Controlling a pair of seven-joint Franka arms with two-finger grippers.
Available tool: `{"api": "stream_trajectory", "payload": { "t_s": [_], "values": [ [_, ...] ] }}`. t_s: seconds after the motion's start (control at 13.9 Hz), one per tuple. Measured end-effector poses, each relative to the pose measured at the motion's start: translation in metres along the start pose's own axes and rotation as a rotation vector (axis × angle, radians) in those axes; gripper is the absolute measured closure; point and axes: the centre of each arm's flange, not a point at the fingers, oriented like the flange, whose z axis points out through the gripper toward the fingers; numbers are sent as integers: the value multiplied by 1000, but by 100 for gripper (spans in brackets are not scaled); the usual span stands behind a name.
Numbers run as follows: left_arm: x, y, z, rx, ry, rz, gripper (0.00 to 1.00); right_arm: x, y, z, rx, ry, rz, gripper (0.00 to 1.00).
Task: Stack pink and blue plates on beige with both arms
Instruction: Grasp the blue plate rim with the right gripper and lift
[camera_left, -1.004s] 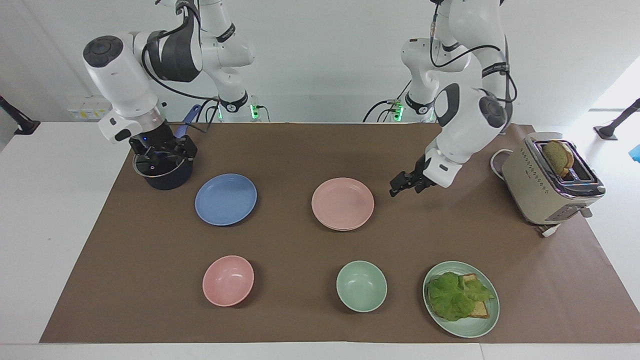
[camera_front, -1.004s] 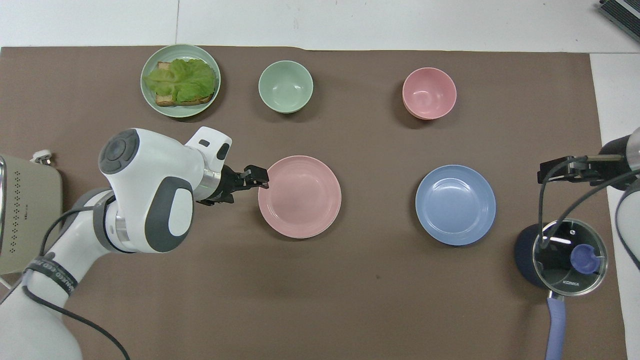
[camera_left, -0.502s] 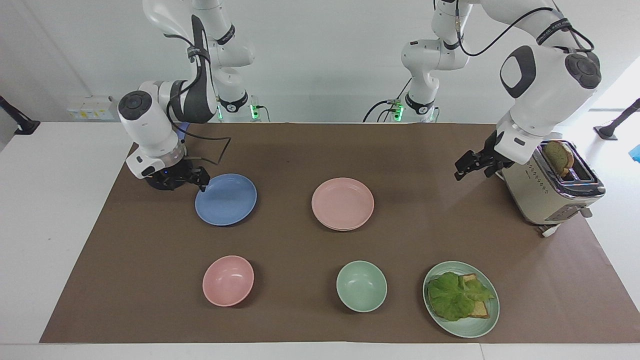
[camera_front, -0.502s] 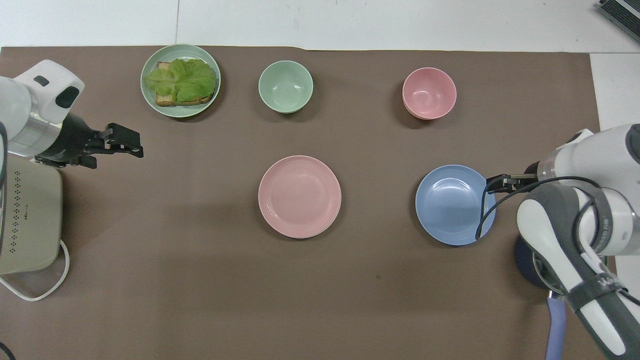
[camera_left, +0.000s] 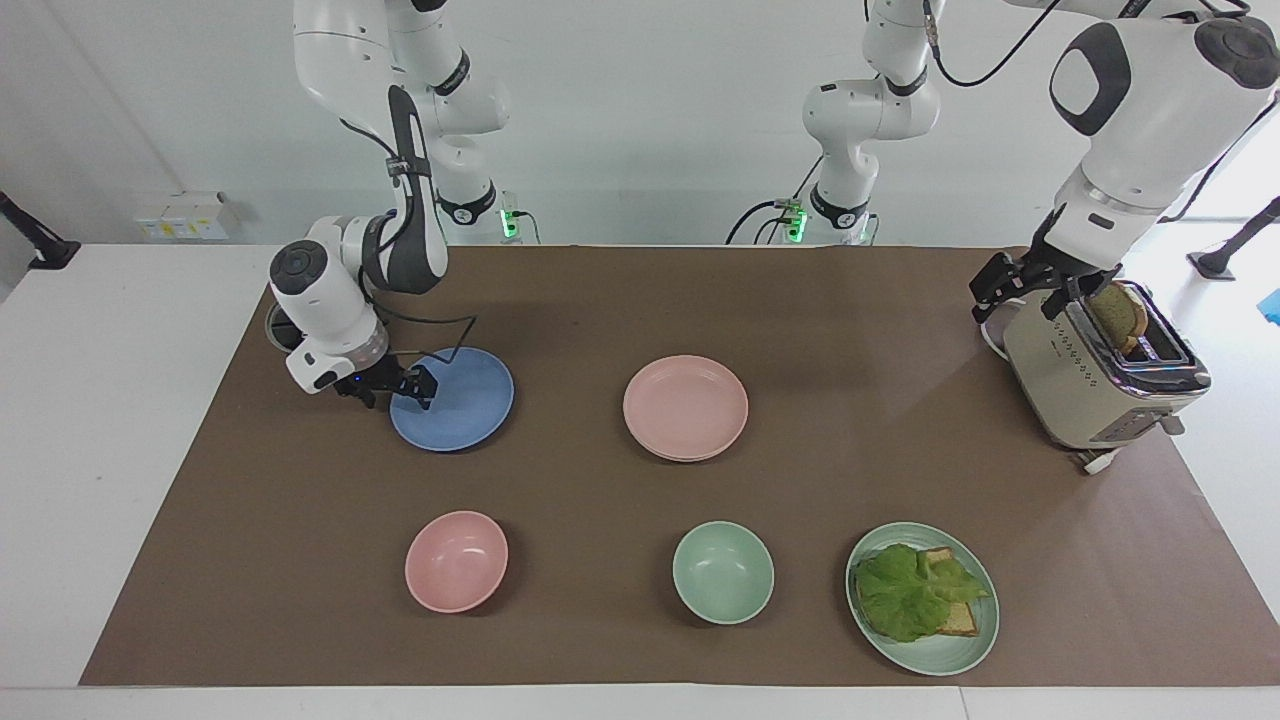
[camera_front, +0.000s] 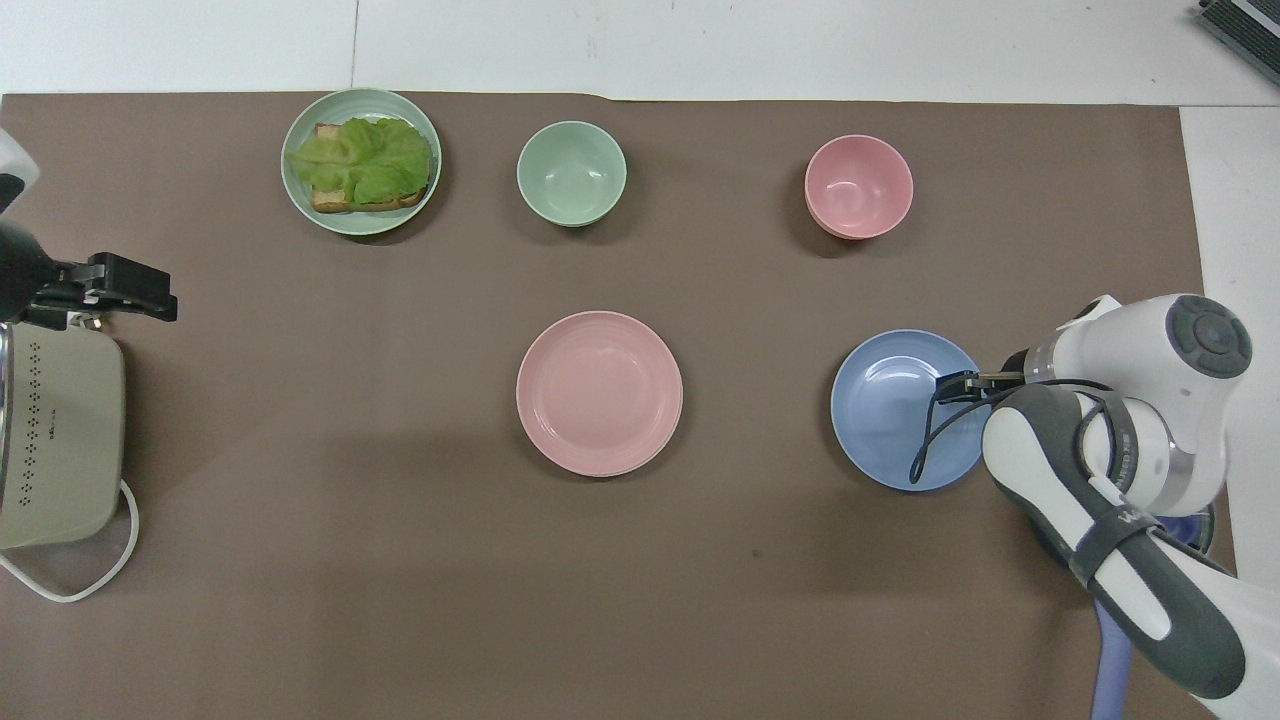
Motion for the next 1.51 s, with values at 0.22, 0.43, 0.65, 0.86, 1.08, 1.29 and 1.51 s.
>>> {"api": "stream_trajectory", "payload": {
  "t_s": [0.22,0.43,0.65,0.86,1.08,1.29,1.51],
  "values": [
    [-5,7,-4,0,-3,13,0,0,4,0,5,1,2,7],
    [-5,8,-2,0,-8,15,0,0,3,0,6,1,2,43],
    [-6,7,0,1,-17,35,0,0,2,-1,7,2,0,77],
    [-8,3,1,1,-20,37,0,0,1,-11,10,12,-6,87],
    [-8,3,0,1,-19,36,0,4,-3,-32,18,-7,-16,88],
    [-8,4,0,1,-18,38,0,7,-15,-75,27,13,-39,94],
    [-9,1,-1,1,-17,33,0,-4,-29,-117,44,43,-62,94]
  ]
}}
